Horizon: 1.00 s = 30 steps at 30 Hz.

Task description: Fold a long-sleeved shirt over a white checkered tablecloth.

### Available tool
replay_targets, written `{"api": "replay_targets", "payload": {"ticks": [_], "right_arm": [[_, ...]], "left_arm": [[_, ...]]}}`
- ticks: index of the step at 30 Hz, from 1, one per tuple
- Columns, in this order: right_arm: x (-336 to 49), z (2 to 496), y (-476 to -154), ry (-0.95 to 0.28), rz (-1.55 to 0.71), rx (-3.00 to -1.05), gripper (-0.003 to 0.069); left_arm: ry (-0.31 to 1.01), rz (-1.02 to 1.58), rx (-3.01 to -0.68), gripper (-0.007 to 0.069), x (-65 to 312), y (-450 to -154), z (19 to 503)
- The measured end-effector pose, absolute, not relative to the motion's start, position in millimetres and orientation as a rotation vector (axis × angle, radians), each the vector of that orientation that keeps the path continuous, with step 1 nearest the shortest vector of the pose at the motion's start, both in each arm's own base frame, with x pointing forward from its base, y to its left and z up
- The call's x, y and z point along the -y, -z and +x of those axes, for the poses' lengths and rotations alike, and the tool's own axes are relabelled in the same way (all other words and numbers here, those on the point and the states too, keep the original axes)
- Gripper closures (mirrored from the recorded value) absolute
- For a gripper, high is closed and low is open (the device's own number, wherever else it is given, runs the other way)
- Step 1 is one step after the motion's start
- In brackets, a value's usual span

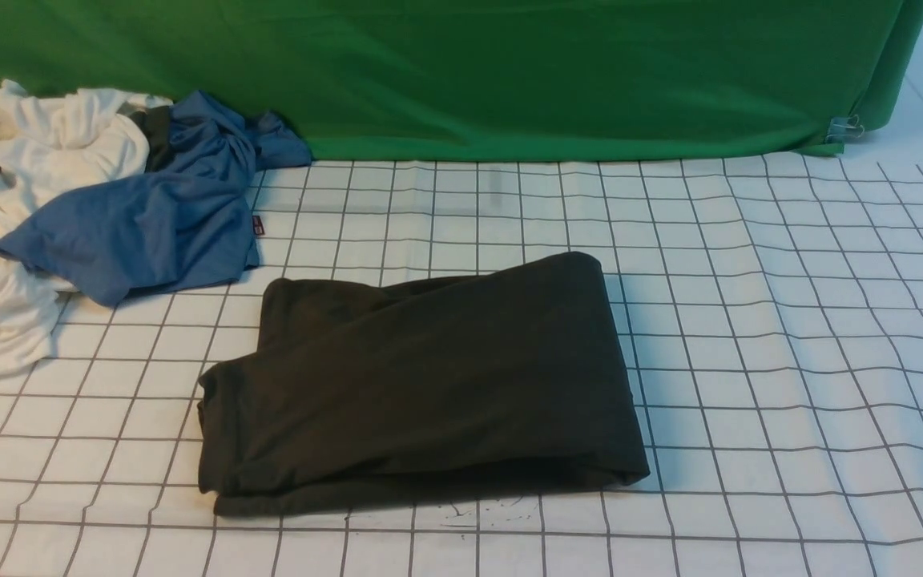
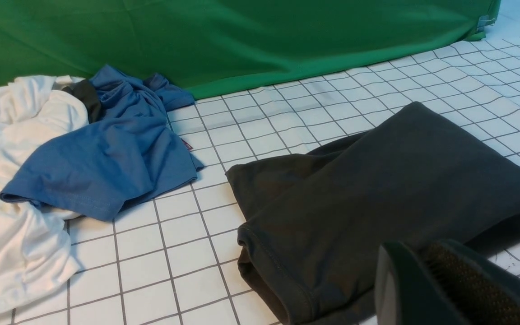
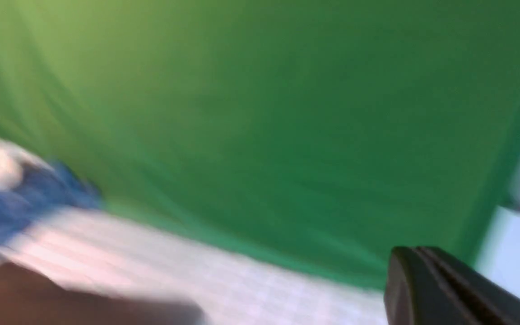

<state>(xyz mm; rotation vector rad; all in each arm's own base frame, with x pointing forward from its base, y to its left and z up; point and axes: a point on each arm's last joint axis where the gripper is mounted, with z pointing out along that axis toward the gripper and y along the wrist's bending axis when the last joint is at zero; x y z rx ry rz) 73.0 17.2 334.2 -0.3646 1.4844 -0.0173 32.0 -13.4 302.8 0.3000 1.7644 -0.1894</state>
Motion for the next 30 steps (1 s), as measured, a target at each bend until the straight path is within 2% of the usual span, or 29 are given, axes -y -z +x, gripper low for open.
{"api": "replay_targets", "payload": {"ticks": [5, 11, 20, 30], "right_arm": [[-1, 63, -256, 0.113, -0.171, -1.621, 0.0645], [4, 56, -202, 0.169, -0.116, -1.703, 0.0645], [5, 55, -185, 0.183, -0.114, -1.779, 0.0645], [6, 54, -183, 0.185, -0.113, -1.795, 0.0642]], "left_arm": [[0.189, 0.300, -1.764, 0.0585, 13, -303, 32], [0.189, 0.300, -1.764, 0.0581, 13, -303, 32], [0.189, 0.300, -1.764, 0.0571, 13, -303, 32], [0.189, 0.300, -1.764, 0.0565, 13, -303, 32]]}}
